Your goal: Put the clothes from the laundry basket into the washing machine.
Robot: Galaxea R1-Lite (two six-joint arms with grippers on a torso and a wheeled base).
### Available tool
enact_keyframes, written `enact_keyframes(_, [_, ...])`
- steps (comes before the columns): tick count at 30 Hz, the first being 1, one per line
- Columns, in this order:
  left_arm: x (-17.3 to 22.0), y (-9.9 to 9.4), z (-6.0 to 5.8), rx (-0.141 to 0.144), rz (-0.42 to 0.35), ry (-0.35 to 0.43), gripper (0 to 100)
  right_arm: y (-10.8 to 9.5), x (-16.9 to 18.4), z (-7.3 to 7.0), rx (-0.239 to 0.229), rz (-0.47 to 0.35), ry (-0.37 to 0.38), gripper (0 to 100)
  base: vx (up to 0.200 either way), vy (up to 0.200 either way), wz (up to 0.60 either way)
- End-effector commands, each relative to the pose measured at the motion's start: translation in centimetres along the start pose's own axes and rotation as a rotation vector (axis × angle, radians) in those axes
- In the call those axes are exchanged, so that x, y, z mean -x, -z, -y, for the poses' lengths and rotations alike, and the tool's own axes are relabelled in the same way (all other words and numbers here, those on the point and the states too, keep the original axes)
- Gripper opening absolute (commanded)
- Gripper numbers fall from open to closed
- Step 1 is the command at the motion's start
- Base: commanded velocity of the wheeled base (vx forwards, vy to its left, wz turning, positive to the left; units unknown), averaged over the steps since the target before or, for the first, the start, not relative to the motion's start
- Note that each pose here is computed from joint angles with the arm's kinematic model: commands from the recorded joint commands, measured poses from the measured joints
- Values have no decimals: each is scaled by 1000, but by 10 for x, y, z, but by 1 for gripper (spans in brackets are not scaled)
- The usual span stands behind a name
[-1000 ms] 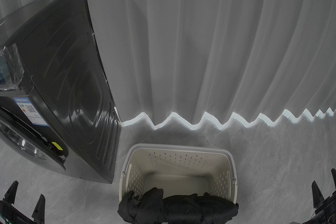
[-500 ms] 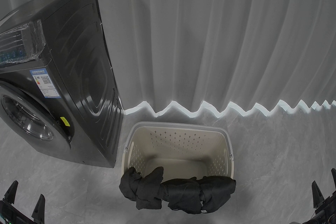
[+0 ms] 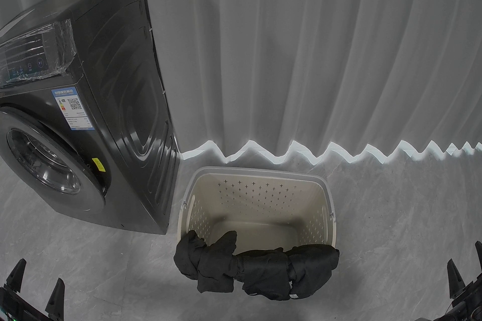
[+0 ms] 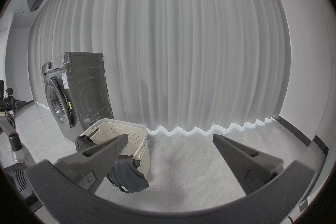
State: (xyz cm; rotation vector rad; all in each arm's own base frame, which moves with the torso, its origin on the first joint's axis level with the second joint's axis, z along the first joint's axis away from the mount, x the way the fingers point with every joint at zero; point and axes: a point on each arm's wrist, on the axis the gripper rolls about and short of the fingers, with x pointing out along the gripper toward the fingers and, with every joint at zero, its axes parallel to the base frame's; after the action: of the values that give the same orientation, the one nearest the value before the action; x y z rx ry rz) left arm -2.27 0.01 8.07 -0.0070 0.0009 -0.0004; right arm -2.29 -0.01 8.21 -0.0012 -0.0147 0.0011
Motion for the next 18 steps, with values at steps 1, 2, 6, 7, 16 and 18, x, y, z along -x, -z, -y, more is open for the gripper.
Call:
enact_keyframes(1, [0,5,0,1,1,0,100,5,0,0,0,-1,0,100,0,200,0])
enact_keyframes(2, [0,5,0,1,1,0,100,5,0,0,0,-1,0,100,0,200,0])
enact_keyframes(6, [0,5,0,-1,1,0,100,5,0,0,0,-1,0,100,0,200,0])
enact_keyframes(7, [0,5,0,-1,1,0,100,5,0,0,0,-1,0,100,0,200,0])
enact_keyframes(16, [0,5,0,-1,1,0,100,5,0,0,2,-2,0,100,0,200,0])
enact_keyframes(18, [0,5,0,-1,-1,0,100,5,0,0,2,-2,-2,100,0,200,0])
